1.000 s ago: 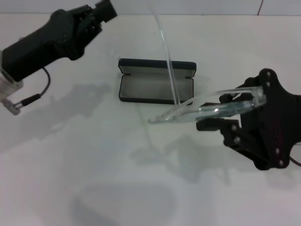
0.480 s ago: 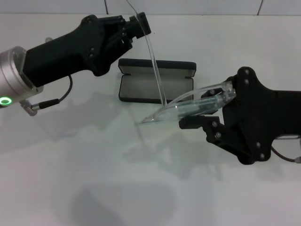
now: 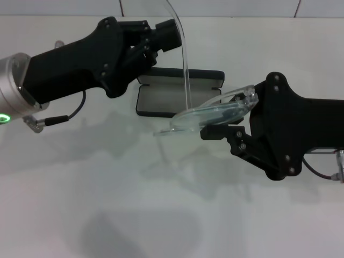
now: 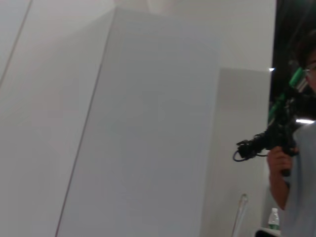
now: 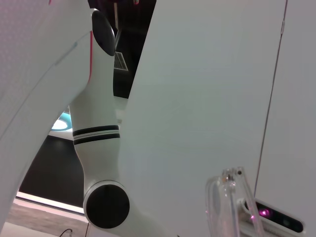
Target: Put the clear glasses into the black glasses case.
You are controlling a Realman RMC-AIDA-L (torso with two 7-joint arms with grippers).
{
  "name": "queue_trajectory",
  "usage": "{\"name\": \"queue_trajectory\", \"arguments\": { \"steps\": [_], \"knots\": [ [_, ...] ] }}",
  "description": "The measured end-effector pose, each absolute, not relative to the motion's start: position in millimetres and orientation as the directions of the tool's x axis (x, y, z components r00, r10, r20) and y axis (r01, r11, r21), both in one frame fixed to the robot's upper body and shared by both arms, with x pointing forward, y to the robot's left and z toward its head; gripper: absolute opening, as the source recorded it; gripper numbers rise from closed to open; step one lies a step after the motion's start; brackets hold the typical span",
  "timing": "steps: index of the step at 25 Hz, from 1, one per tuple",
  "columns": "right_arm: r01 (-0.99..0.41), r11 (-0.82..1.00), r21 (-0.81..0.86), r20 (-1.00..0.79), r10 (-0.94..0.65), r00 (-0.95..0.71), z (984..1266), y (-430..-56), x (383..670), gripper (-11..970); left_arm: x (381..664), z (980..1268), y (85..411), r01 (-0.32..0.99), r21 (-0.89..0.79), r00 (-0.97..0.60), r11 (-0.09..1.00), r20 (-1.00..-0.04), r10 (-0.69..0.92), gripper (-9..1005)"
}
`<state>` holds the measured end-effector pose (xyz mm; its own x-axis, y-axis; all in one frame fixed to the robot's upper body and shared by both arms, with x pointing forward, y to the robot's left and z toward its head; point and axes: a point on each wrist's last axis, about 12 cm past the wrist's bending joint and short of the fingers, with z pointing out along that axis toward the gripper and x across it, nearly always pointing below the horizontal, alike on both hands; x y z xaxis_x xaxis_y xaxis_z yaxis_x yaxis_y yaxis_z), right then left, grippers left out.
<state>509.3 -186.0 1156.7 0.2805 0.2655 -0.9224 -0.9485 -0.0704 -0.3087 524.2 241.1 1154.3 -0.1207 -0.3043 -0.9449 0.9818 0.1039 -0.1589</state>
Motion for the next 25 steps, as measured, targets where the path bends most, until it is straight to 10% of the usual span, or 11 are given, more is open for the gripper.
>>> {"name": "queue_trajectory", "arguments": {
  "steps": [25],
  "knots": [
    [-0.951, -0.049, -0.306, -0.927, 0.244, 0.286, 1156.7, -185.9, 514.0, 55, 517.3, 1157.9, 230.7, 0.991, -0.134, -0.129, -0.004, -0.951, -0.280, 45]
  ]
}}
